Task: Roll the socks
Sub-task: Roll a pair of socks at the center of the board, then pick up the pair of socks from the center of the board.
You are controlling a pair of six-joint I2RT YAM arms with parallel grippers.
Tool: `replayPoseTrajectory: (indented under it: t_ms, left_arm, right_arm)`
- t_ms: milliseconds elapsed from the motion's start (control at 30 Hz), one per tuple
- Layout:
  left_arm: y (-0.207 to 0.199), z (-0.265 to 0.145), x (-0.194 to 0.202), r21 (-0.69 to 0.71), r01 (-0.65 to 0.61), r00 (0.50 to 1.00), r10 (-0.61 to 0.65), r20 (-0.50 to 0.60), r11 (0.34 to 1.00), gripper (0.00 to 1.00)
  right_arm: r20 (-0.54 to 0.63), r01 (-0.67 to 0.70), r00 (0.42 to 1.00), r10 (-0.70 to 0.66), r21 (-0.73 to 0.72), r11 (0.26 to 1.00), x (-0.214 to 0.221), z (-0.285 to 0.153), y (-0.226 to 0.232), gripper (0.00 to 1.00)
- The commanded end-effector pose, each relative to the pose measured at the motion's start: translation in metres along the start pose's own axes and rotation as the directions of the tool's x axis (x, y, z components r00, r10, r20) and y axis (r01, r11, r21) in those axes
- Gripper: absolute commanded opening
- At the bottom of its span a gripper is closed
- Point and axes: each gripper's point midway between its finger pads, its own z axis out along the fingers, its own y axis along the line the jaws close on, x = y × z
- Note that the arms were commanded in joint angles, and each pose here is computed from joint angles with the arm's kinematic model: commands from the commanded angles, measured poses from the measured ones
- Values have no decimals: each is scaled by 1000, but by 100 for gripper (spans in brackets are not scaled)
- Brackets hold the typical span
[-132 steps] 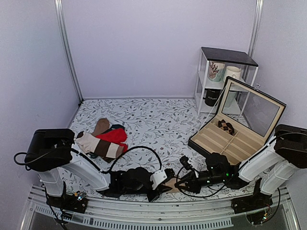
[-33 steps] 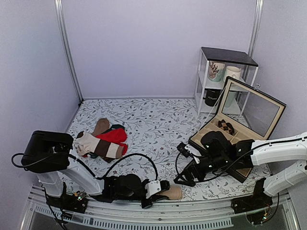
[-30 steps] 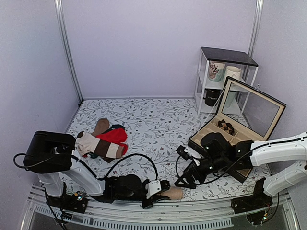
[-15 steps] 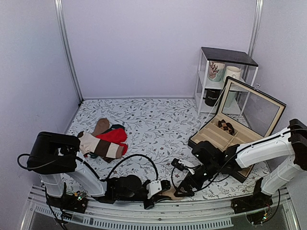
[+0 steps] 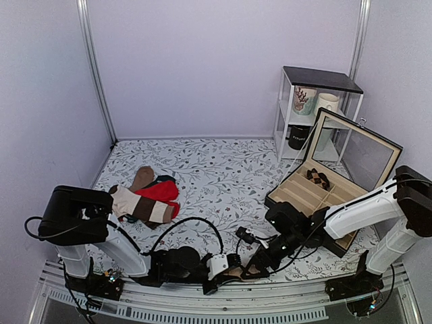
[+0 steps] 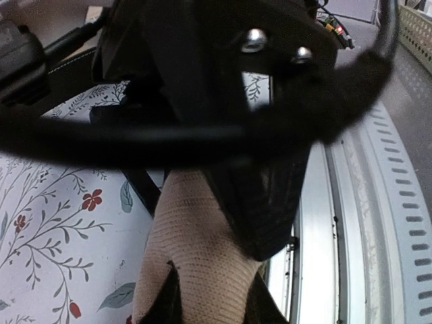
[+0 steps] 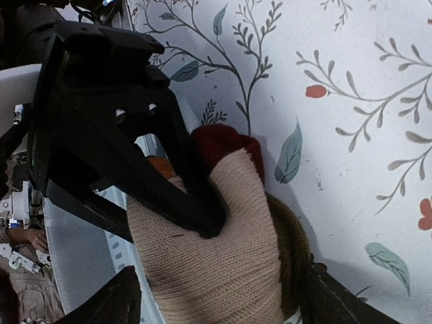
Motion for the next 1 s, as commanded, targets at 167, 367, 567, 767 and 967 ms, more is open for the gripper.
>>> replayPoseTrajectory:
  t_ms: [167,367,567,767,967]
  left_arm:
    - [-17,-25,134,67,9,893,22,-450,998,0]
    - [-16,-24,134,65,7,891,23,-453,998,0]
    - [-9,-21,128,24,-17,892,26,-452,1000,4]
    - [12,-22,86,-81,-88,930,52,-364,993,97]
    - [48,-55,40,-273,-134,956,52,-289,953,99]
  right_arm:
    - [-84,-87,993,82,-58,995,29,14,4,67]
    - [-95,-102,991,96,-65,993,26,22,2,41]
    - [-87,-128,988,125,-34,991,26,24,-4,7]
    - [-23,-161,987,162,18,987,14,16,-13,0]
    - [142,-183,975,169,90,979,-22,-30,-23,0]
